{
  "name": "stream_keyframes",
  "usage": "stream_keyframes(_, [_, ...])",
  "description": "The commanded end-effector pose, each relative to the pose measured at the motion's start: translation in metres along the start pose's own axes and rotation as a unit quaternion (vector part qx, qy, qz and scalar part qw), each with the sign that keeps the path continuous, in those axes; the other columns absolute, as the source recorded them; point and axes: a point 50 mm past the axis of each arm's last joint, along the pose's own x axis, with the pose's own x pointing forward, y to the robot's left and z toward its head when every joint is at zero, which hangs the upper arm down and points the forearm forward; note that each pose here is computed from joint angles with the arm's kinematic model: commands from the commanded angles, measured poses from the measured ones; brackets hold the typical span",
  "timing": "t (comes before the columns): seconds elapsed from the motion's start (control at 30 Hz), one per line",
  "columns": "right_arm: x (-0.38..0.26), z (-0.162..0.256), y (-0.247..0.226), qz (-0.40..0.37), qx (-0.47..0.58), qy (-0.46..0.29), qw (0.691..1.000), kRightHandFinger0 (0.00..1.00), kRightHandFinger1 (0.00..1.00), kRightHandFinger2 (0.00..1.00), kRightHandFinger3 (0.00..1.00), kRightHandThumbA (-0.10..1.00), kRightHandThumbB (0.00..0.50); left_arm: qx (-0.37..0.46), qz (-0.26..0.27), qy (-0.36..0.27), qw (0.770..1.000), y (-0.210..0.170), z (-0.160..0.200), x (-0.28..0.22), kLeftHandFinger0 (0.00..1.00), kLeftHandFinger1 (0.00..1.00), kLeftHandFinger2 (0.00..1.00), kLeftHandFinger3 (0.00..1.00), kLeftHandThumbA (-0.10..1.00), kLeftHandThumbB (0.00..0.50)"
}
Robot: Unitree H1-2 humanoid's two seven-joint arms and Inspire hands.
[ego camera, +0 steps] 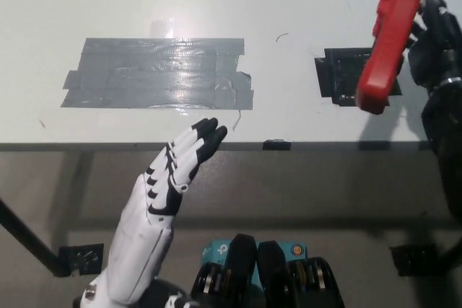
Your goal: The robot first picks the multimeter with right hand and then unfolds the black stand on the back of it using left hand
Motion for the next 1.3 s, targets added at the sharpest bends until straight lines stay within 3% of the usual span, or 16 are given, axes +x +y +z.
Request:
stream_keyframes(0.0, [0.048, 0.185, 0.082, -0.029, -0.335, -0.345, 0.876, 0.02, 0.42, 0.87, 0.95, -0.10, 0.149, 0.103, 0.020, 0.028, 0.994, 0.024, -0.024, -0.021, 1.00, 1.00, 1.00, 1.00, 1.00, 0.212])
stream_keyframes(0.27, [0.063, 0.183, 0.093, -0.051, -0.353, -0.356, 0.864, 0.00, 0.39, 0.82, 0.90, -0.10, 0.144, 0.099, 0.012, 0.031, 0.995, 0.022, -0.019, -0.022, 1.00, 1.00, 1.00, 1.00, 1.00, 0.207])
stream_keyframes(0.43, [0.063, 0.181, 0.100, -0.036, -0.359, -0.368, 0.857, 0.00, 0.37, 0.81, 0.92, -0.10, 0.136, 0.084, 0.012, 0.032, 0.996, 0.022, -0.018, -0.021, 1.00, 1.00, 1.00, 1.00, 1.00, 0.217])
stream_keyframes(0.57, [0.068, 0.167, 0.094, -0.033, -0.367, -0.362, 0.856, 0.00, 0.28, 0.79, 0.90, -0.10, 0.151, 0.081, 0.012, 0.032, 0.996, 0.025, -0.017, -0.022, 1.00, 1.00, 1.00, 1.00, 1.00, 0.207])
stream_keyframes(0.77, [0.078, 0.139, 0.080, -0.032, -0.393, -0.342, 0.853, 0.00, 0.31, 0.83, 0.90, -0.10, 0.167, 0.075, 0.015, 0.030, 0.997, 0.027, -0.017, -0.024, 1.00, 1.00, 1.00, 1.00, 1.00, 0.199])
stream_keyframes(0.9, [0.085, 0.124, 0.070, -0.032, -0.431, -0.328, 0.840, 0.00, 0.27, 0.73, 0.83, -0.10, 0.168, 0.076, 0.021, 0.021, 0.997, 0.028, -0.020, -0.019, 1.00, 1.00, 1.00, 1.00, 1.00, 0.191])
stream_keyframes(0.97, [0.089, 0.116, 0.065, -0.030, -0.443, -0.295, 0.846, 0.00, 0.30, 0.78, 0.88, -0.10, 0.146, 0.080, 0.022, 0.020, 0.996, 0.028, -0.020, -0.018, 1.00, 1.00, 1.00, 1.00, 1.00, 0.191])
stream_keyframes(1.13, [0.095, 0.097, 0.051, -0.012, -0.449, -0.247, 0.859, 0.00, 0.39, 0.85, 0.89, -0.10, 0.169, 0.087, 0.022, 0.016, 0.996, 0.029, -0.020, -0.018, 1.00, 1.00, 1.00, 1.00, 1.00, 0.188])
stream_keyframes(1.2, [0.095, 0.088, 0.045, -0.010, -0.454, -0.250, 0.855, 0.00, 0.33, 0.76, 0.78, -0.10, 0.189, 0.093, 0.019, 0.018, 0.995, 0.029, -0.020, -0.019, 1.00, 1.00, 1.00, 1.00, 1.00, 0.185])
stream_keyframes(1.27, [0.096, 0.082, 0.042, -0.009, -0.453, -0.241, 0.858, 0.00, 0.29, 0.74, 0.76, -0.10, 0.193, 0.086, 0.021, 0.021, 0.996, 0.028, -0.021, -0.021, 1.00, 1.00, 1.00, 1.00, 1.00, 0.184])
